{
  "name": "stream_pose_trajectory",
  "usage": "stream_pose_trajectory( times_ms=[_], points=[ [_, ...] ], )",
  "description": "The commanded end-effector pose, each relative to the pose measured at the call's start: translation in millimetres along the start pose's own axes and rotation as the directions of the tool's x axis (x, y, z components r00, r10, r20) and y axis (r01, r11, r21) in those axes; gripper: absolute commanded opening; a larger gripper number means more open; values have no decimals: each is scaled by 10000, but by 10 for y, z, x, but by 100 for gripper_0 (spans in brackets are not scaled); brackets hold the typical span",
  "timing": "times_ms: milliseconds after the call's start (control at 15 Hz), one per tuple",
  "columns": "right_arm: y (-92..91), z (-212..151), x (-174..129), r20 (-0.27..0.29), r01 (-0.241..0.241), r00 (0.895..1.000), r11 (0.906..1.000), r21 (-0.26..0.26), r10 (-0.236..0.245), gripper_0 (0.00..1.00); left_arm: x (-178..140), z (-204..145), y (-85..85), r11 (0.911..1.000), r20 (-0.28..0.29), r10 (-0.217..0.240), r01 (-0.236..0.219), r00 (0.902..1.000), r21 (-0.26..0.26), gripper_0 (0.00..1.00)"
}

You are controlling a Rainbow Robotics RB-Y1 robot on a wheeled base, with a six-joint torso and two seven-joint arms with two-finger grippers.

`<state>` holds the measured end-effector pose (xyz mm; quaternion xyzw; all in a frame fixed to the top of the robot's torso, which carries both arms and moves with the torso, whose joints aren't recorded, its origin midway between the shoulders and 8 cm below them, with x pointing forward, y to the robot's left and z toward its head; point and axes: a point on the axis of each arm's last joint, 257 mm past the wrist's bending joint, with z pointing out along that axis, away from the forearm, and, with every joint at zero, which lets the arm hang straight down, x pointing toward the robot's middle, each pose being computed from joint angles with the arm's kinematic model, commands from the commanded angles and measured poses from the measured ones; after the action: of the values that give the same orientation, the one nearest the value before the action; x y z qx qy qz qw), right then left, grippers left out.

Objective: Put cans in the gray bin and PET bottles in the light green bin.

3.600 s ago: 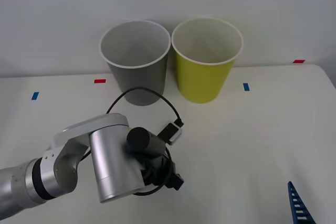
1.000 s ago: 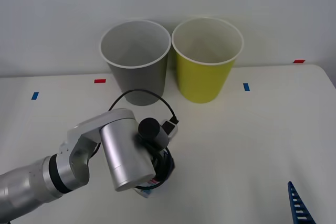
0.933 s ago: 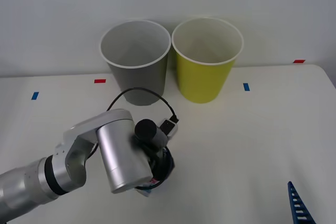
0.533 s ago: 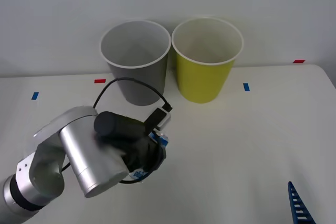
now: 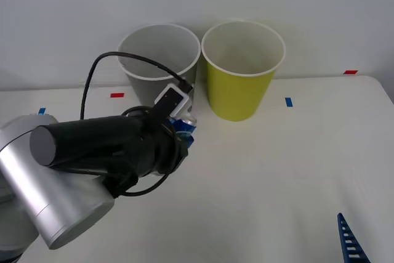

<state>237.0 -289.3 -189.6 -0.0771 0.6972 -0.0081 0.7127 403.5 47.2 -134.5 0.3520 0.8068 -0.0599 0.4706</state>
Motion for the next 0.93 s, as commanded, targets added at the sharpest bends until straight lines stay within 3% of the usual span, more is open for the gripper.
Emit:
stream_pose_trajectory(
  times_ms=[67,333,600,733,867,933],
  points=[
    [0,0,0,0,0,10000,10000,0,0,100,-435,-275,272,9979,1444,62,33,9895,-654,0],
    [0,0,0,0,0,10000,10000,0,0,100,-805,-595,643,9880,2751,28,399,9614,-1494,0],
    [0,0,0,0,0,10000,10000,0,0,100,-1089,-837,1003,9719,3927,-319,1203,9191,-2024,0],
    [0,0,0,0,0,10000,10000,0,0,100,-1210,-980,1171,9618,4520,-640,1758,8897,-2100,0],
    [0,0,0,0,0,10000,10000,0,0,100,-1341,-1143,1352,9470,5202,-859,2319,8497,-2224,0],
    [0,0,0,0,0,10000,10000,0,0,100,-1384,-1198,1412,9414,5437,-929,2514,8341,-2248,0]
  ],
)
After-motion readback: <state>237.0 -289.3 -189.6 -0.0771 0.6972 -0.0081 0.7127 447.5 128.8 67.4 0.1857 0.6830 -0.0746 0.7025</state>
